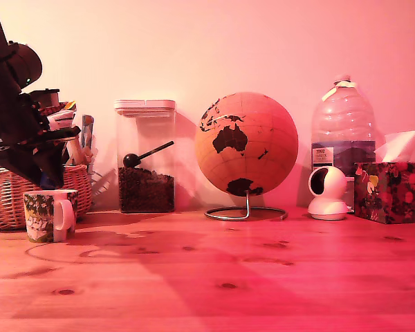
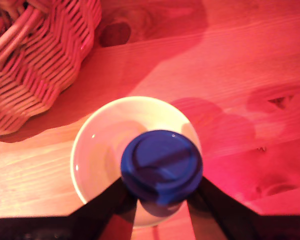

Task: Pick up the coffee capsules from the table one by one and drop them inside the nearest coffee cup

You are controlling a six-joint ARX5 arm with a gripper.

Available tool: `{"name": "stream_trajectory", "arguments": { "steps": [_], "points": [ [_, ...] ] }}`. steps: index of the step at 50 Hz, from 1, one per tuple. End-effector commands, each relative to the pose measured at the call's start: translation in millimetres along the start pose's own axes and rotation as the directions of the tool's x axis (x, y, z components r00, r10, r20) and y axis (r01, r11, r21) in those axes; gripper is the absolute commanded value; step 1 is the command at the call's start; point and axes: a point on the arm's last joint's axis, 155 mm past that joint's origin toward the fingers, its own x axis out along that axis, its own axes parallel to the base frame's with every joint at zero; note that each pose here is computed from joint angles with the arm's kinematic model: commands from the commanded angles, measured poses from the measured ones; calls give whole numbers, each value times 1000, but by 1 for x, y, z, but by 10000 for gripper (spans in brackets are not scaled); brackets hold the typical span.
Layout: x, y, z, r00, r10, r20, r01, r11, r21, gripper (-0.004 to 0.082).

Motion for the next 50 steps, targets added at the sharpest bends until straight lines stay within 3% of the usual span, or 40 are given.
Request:
{"name": "stream_trajectory", "arguments": {
  "steps": [1, 6, 9, 20, 27, 30, 34, 43, 44, 50],
  "points": [
    [2, 3, 3, 1000, 8, 6, -8, 1000, -4, 256],
    [2, 7, 3, 1000, 19, 6, -19, 1000, -10, 646],
    [1, 8, 3, 1000, 24, 6, -24, 1000, -12, 803],
    [-2, 9, 5, 1000, 26, 13, -26, 1000, -9, 780],
    [-17, 6, 10, 999, 26, 27, -25, 1000, -6, 775],
    [-27, 4, 11, 999, 24, 32, -24, 1000, -5, 734],
    [-42, 2, 13, 999, 25, 39, -24, 1000, -5, 586],
    [-75, -14, 21, 996, -31, 78, 31, 1000, 5, -4],
    [-79, -17, 21, 996, -41, 83, 41, 999, 7, -34],
    [-96, -23, 24, 990, -56, 127, 54, 998, 19, -14]
  ]
}}
